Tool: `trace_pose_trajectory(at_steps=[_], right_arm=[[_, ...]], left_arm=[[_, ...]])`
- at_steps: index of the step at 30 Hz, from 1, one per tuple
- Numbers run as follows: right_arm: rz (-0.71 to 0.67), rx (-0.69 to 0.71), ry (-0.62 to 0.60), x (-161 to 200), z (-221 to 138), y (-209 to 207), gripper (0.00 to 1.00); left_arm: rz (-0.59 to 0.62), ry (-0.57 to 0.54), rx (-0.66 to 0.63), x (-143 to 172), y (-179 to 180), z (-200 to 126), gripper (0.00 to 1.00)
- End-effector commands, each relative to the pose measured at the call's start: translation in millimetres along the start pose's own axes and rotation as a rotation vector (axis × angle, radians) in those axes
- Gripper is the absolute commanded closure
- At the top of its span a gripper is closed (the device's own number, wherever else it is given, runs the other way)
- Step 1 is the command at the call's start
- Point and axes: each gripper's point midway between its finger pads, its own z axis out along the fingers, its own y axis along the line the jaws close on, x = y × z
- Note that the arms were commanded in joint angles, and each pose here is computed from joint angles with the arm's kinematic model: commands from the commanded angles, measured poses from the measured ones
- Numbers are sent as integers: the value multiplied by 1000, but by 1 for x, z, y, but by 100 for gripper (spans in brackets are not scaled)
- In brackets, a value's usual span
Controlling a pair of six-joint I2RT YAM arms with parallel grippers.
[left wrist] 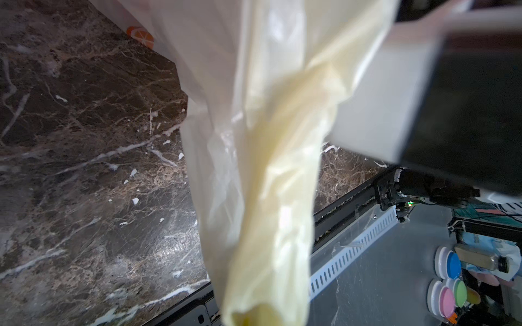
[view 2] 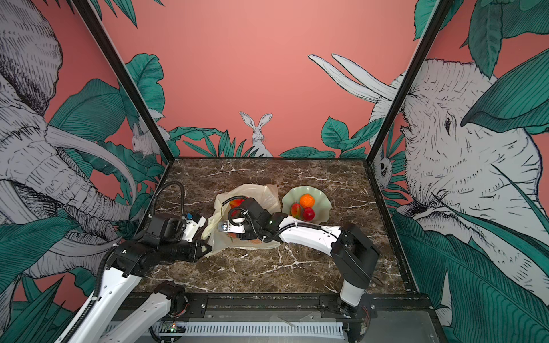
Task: Take fruits out of the plastic bag
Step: Adjust the plastic bag at the center of the board, then take out the fake fruit from the plastic bag.
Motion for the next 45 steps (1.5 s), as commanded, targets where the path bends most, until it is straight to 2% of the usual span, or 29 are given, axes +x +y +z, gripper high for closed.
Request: trace_pose_trajectory(at_steps=[1,5,10,20,25,31,37,45], right_arm=[[-2,156,16,-4,9,-37,43],[43,190,107,16,31,-41,41],[164,274,191,30,40,-62,41],[442,448,323,88,26,-85,37],[583,468,327,112,20,-91,35],[714,481,306,126,20,-101,33],[845,449,250,131,31,-103,32],[947,399,179,129,44,-107,30]], left_arm=[[0,-35,-5,3,1,-5,100],[4,-38,8,3,-2,-5,100],[6,-20,33,4,-6,-3,100],[25,-34,71,5,-13,-7,100],[33,-47,83,4,-15,-8,100],[26,-12,100,6,-16,-2,100],[27,21,119,8,-18,2,100],[23,37,126,9,-19,5,100]])
